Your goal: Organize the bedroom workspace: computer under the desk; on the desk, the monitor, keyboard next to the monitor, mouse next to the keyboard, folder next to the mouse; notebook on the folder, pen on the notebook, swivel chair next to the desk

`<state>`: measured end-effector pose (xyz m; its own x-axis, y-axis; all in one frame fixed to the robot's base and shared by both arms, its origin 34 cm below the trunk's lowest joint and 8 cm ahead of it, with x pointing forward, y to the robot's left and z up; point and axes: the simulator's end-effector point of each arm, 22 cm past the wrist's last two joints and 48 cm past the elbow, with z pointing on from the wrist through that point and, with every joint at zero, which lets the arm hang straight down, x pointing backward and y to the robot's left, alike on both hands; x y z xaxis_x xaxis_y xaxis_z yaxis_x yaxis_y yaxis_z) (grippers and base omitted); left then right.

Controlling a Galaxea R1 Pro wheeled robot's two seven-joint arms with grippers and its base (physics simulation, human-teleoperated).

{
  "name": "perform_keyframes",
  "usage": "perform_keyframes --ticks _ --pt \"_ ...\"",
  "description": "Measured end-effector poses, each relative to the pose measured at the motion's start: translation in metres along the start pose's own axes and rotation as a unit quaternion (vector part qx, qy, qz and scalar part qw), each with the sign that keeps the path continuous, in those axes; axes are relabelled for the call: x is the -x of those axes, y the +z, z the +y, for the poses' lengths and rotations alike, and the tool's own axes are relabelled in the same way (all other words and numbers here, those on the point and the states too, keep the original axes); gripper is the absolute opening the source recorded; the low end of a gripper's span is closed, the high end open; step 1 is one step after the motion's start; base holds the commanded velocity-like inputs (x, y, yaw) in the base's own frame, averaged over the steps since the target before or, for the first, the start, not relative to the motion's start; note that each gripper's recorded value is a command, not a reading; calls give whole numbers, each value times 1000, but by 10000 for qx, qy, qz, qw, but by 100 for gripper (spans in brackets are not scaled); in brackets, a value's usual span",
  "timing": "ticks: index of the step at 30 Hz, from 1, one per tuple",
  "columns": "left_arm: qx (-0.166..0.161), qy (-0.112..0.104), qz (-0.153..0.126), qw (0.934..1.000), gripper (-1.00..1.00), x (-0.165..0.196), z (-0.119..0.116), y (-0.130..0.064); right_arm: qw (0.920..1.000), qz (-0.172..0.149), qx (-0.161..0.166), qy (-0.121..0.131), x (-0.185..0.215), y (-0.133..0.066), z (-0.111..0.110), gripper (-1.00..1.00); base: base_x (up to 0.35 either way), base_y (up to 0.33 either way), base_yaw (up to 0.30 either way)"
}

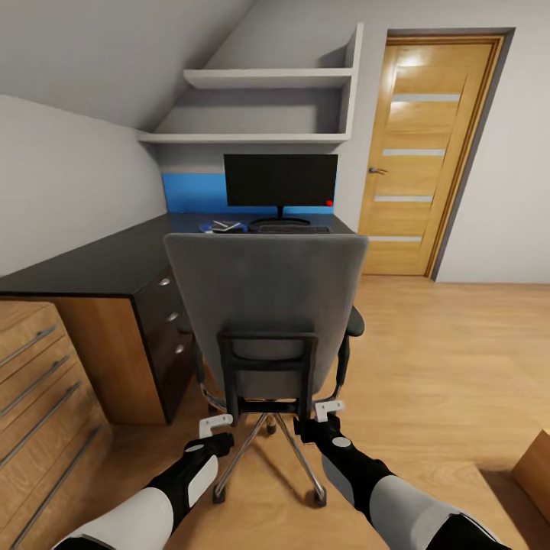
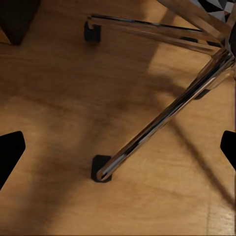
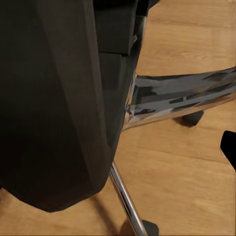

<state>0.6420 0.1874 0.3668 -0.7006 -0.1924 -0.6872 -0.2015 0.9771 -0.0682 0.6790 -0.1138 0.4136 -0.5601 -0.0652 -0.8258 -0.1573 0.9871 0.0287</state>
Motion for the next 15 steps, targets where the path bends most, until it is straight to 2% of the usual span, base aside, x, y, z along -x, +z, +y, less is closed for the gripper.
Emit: perform_keyframes --ticks 7,15 --pt "44 40 98 9999 100 -10 4 1 10000 -5 -4 2 0 0 0 100 316 -99 8" --pt "59 52 114 9999 100 -12 5 1 10000 -2 -11 35 0 0 -1 100 316 -99 73"
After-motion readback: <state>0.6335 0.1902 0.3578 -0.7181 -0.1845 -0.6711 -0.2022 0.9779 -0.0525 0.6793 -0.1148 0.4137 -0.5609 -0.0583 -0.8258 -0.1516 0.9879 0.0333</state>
